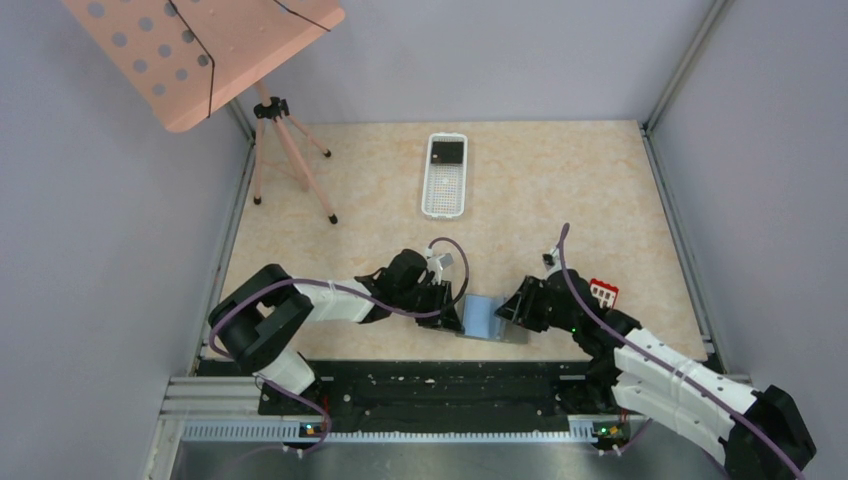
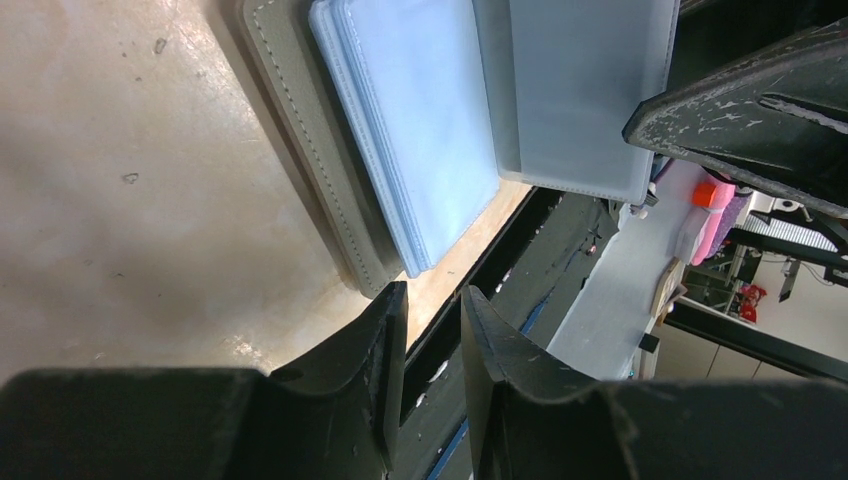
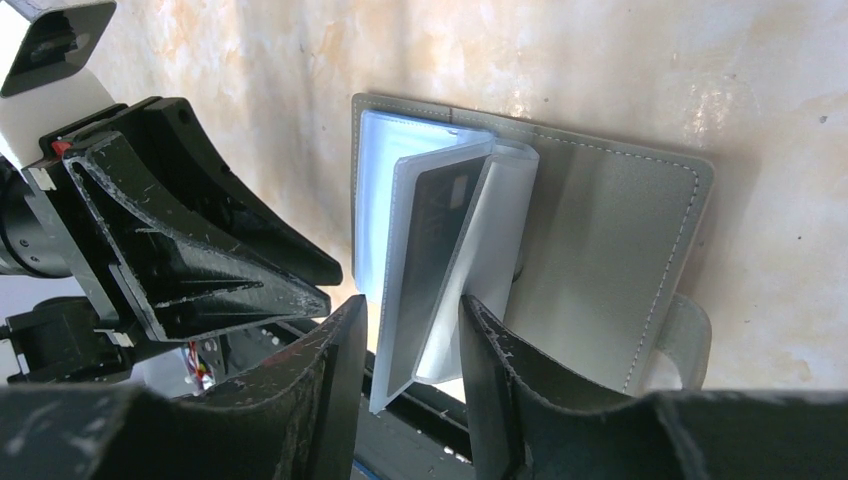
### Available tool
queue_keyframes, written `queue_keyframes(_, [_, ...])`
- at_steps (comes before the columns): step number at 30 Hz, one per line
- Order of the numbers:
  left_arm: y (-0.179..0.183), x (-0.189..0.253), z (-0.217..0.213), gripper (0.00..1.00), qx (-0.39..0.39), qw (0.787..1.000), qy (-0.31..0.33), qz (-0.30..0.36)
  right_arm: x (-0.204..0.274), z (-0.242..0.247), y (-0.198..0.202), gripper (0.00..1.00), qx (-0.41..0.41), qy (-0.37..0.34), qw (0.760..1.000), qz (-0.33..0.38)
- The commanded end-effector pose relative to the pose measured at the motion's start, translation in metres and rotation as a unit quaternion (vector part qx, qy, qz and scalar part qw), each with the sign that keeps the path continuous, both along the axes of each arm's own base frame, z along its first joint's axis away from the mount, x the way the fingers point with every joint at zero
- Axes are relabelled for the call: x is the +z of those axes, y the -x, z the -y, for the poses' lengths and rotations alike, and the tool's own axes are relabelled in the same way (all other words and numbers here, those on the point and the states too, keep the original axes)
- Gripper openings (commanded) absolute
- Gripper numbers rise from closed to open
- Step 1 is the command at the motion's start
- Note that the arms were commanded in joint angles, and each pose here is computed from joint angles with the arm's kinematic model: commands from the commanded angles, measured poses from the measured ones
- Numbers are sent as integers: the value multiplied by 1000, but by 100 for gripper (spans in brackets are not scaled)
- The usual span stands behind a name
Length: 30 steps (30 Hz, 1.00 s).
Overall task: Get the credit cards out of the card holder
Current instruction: Remove the credit card from the card holder.
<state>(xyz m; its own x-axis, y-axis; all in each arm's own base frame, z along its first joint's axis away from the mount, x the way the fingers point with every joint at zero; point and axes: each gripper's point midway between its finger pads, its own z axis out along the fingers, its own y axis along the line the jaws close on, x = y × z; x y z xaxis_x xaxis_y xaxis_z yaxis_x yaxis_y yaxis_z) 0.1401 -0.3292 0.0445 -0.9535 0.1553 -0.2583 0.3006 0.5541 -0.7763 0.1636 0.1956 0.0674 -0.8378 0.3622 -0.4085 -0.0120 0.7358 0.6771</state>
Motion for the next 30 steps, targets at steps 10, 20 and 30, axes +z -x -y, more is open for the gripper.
queue_keyframes(10, [1, 9, 10, 31, -5, 999, 34, 0, 30, -21, -15, 53, 14, -49, 998, 33])
queue_keyframes(20, [0, 13, 9, 31, -2, 999, 35, 7, 25, -24, -16, 58, 17, -49, 998, 28])
queue_keyframes(30, [-4, 25, 10, 31, 4, 999, 41, 21, 15, -17, -15, 43, 9, -32, 999, 25])
